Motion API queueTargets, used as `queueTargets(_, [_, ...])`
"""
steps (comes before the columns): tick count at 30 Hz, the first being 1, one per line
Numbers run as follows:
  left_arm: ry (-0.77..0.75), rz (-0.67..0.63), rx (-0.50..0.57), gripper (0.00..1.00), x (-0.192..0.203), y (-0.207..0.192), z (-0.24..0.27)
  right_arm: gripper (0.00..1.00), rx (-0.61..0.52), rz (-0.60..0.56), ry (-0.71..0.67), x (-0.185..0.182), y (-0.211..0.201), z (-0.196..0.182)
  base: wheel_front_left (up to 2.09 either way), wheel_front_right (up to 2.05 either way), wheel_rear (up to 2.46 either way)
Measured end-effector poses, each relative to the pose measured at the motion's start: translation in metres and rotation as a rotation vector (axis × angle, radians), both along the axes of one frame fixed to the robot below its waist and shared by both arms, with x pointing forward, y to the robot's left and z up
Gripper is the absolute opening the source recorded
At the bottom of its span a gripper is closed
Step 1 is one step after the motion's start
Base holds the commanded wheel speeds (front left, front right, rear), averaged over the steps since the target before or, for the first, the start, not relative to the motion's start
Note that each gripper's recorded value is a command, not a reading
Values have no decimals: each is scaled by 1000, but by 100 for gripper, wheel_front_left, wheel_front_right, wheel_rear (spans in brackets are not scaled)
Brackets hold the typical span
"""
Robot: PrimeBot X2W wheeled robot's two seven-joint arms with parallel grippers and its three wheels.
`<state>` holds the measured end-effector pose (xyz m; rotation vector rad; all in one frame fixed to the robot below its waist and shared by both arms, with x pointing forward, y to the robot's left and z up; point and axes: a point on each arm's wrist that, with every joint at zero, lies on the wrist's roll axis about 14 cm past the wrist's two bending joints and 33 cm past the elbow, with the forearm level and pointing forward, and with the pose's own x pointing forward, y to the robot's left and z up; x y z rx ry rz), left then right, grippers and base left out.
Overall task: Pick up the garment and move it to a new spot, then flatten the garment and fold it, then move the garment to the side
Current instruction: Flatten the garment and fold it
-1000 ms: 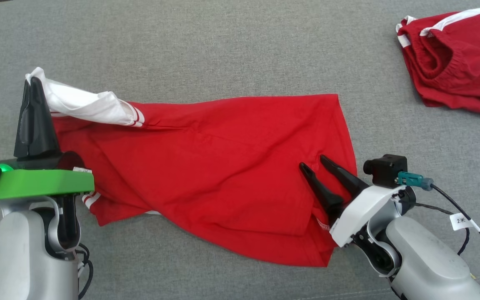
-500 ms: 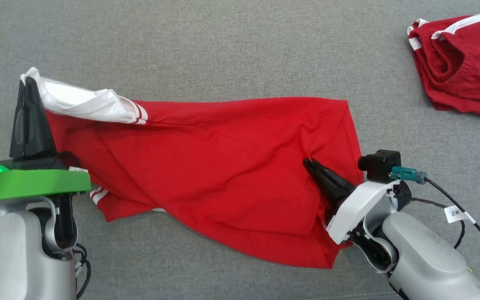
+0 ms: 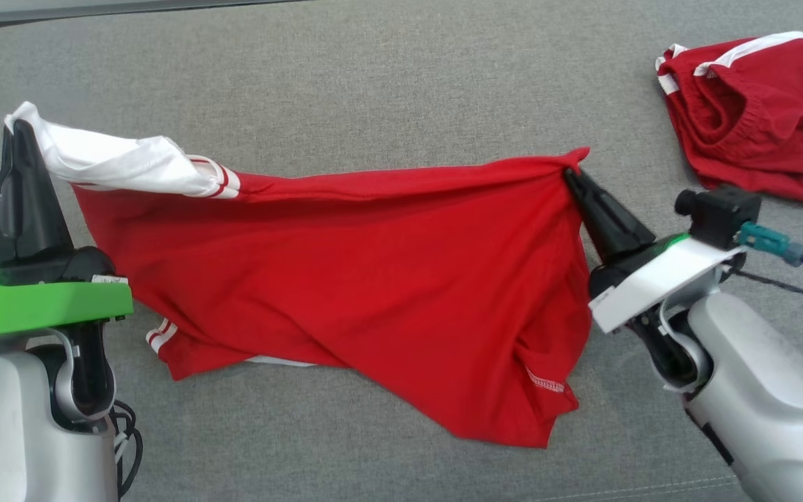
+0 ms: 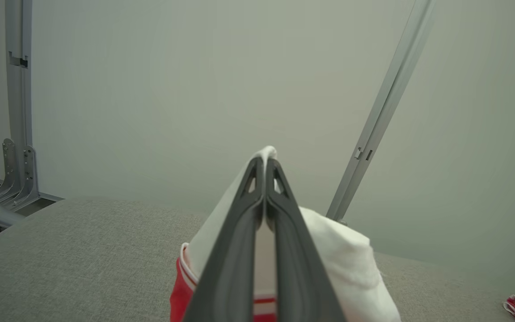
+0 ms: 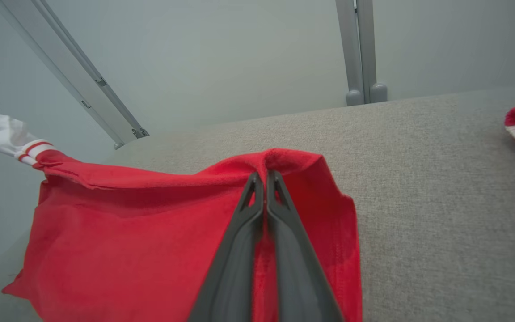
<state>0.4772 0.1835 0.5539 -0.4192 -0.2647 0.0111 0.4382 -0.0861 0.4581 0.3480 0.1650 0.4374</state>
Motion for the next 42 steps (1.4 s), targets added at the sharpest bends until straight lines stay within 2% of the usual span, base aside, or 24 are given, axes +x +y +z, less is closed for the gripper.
queueTargets(6, [-124,-17,-41,0,-8,-2,42,0,-16,-83,-211,18,-36,69,0,0,0])
queueTargets(10, [-241,-21,-55,0,-20,-1,81,0,-15,-122,-371,16,-54,124,0,0,0])
queueTargets(16, [-488,-41,-31,0,-55,-7,160,0,17,-159,-682,-14,-69,229,0,0,0])
queueTargets(21, [-664,-106,5,0,-87,-25,214,0,28,-152,-849,-49,-72,281,0,0,0])
queueTargets(23, [-674,-142,14,0,-91,-35,223,0,19,-135,-867,-56,-70,287,0,0,0])
queueTargets(25, [-638,-188,24,0,-86,-46,224,0,26,-107,-826,-54,-64,281,0,0,0])
queueTargets(27, [-529,-234,60,0,-66,-57,207,0,0,-67,-689,-39,-53,253,0,0,0])
queueTargets(31, [-224,-258,142,0,-13,-60,142,0,-70,-25,-397,7,-38,192,0,0,0])
queueTargets(33, [-128,-207,140,0,8,-47,126,0,-123,-40,-359,28,-36,192,0,0,0])
queueTargets(34, [-126,-171,141,0,15,-38,131,0,-137,-73,-392,37,-37,209,0,0,0])
queueTargets(35, [-167,-124,125,0,19,-27,151,0,-107,-124,-476,43,-40,244,0,0,0])
queueTargets(37, [-356,-68,75,0,12,-17,226,0,39,-195,-690,36,-44,334,0,0,0])
queueTargets(39, [-577,-79,42,0,-11,-22,302,0,94,-192,-856,20,-44,396,0,0,0])
queueTargets(40, [-649,-92,43,0,-21,-27,326,0,88,-194,-887,17,-47,405,0,0,0])
queueTargets(42, [-692,-120,57,0,-27,-33,335,0,34,-193,-841,29,-53,384,0,0,0])
